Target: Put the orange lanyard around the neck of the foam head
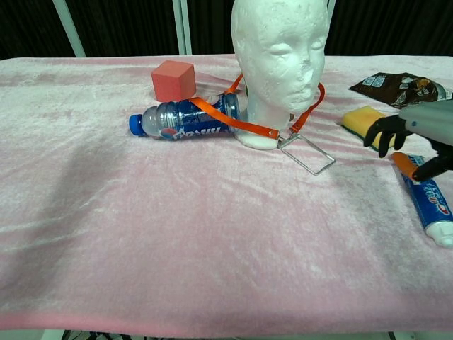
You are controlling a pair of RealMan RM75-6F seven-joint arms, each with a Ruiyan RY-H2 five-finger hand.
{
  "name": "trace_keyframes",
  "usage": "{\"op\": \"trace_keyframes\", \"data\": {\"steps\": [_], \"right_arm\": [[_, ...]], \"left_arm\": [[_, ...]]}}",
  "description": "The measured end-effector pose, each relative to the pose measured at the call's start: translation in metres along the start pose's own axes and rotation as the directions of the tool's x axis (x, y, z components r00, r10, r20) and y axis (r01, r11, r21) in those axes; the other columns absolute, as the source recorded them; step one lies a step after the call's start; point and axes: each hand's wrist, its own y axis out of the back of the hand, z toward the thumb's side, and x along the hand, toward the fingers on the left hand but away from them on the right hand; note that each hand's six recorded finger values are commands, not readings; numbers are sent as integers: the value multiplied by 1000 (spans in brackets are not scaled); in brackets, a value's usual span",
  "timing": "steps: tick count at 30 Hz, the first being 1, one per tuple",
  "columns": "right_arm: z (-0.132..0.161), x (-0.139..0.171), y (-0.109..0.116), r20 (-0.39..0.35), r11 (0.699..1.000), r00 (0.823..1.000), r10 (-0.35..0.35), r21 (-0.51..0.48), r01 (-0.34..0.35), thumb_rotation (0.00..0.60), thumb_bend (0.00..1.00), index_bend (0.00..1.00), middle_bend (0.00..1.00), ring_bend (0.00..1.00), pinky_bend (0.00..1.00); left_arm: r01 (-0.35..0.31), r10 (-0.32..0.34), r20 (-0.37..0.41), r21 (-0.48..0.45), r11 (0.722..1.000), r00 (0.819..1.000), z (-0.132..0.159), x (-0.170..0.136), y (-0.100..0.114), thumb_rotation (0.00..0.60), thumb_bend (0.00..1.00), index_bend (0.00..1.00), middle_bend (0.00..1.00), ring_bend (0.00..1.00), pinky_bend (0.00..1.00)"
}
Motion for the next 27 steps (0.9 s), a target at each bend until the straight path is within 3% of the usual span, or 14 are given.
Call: {"op": "trace_keyframes", "data": {"steps": [4, 9, 19, 27], "right_arm": [[20, -12, 4, -13, 1000, 1000, -4, 3, 4, 600, 675, 261, 626, 532, 429], [37, -26, 4, -11, 999, 1000, 28, 21, -28, 600, 706, 259, 707, 592, 486], [50, -38, -13, 12, 990, 993, 120, 77, -121, 600, 717, 258, 749, 623, 496], [56, -41, -18, 11, 986, 991, 136, 100, -136, 600, 742, 252, 759, 634, 499]], "left_arm": [[-8, 8, 0, -5, 1000, 1000, 1, 1, -1, 600, 44, 161, 195, 2, 100], [-2, 2, -2, -11, 1000, 1000, 0, 2, -5, 600, 44, 158, 195, 2, 100], [7, -7, -5, -8, 1000, 1000, 2, 6, -11, 600, 45, 150, 195, 2, 100], [11, -11, -9, -9, 1000, 1000, 3, 9, -16, 600, 46, 149, 195, 2, 100]]}}
